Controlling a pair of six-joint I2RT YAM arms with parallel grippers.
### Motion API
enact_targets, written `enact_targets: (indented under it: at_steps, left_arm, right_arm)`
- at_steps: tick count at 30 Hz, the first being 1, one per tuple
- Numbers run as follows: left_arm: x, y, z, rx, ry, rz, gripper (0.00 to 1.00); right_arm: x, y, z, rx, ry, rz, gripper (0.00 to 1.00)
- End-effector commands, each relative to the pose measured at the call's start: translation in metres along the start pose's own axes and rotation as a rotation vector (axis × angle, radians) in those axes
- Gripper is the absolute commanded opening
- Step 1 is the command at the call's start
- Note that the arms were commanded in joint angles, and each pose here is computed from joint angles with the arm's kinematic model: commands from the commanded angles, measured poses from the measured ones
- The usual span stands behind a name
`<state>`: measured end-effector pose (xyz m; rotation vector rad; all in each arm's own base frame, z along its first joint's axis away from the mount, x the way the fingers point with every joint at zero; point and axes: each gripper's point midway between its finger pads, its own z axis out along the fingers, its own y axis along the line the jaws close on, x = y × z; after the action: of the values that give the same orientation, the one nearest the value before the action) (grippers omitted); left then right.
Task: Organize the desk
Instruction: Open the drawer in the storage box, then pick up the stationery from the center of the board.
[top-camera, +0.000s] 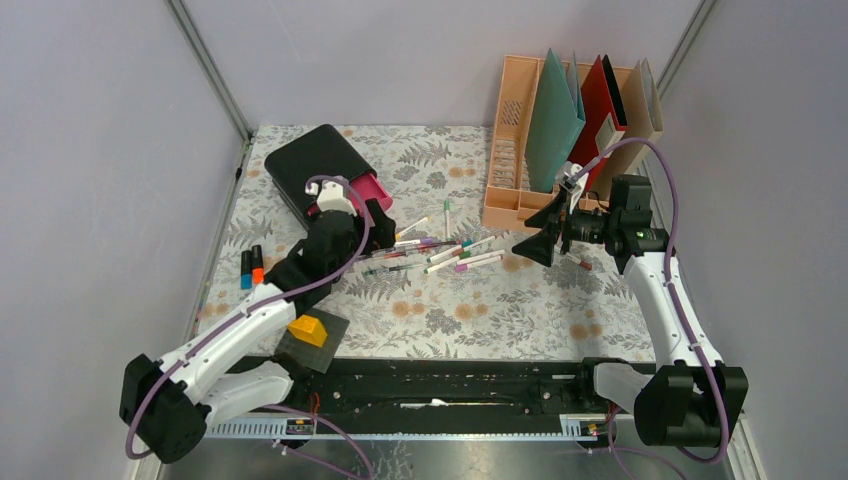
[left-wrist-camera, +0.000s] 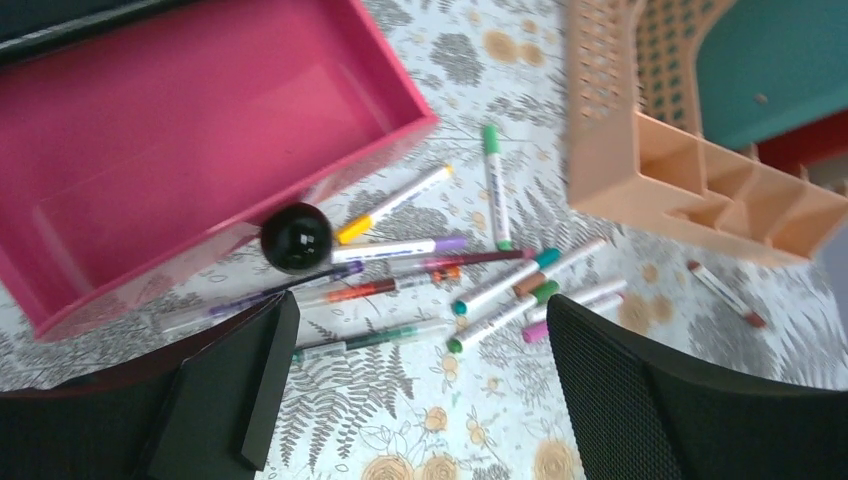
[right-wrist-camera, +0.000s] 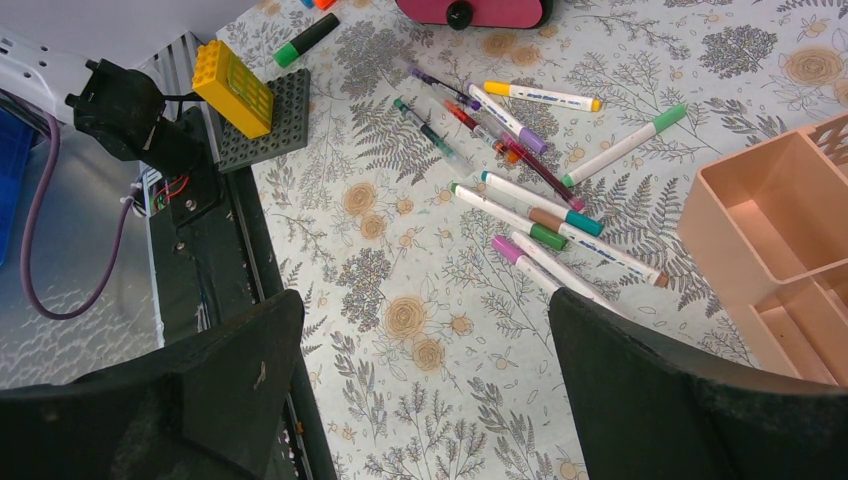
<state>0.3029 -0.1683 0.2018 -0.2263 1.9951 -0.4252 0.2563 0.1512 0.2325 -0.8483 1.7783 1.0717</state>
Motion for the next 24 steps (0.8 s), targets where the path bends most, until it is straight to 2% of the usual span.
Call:
enact_targets:
  at_steps: [1, 9, 17, 24]
  left_arm:
    - [-0.005, -0.032, -0.012, 0.229, -0.045, 0.066, 0.99]
    - [0.015, -0.064, -0.031, 0.486, -0.006, 0.1, 0.99]
    - [0.044, -0.098, -0.034, 0.7, 0.12, 0.101, 0.99]
    - [0.084, -0.12, -0.021, 0.794, 0.272, 0.08, 0.99]
  right_arm:
    - [-0.011, 0.003, -0.002, 0.008, -0.009, -0.052, 1.0]
    - [-0.01, 0.002, -0.002, 0.009, -0.007, -0.05, 1.0]
    - [-0.009, 0.001, -0.002, 0.012, -0.001, -0.052, 1.0]
    - [-0.007, -0.001, -0.001, 0.015, 0.005, -0.048, 1.0]
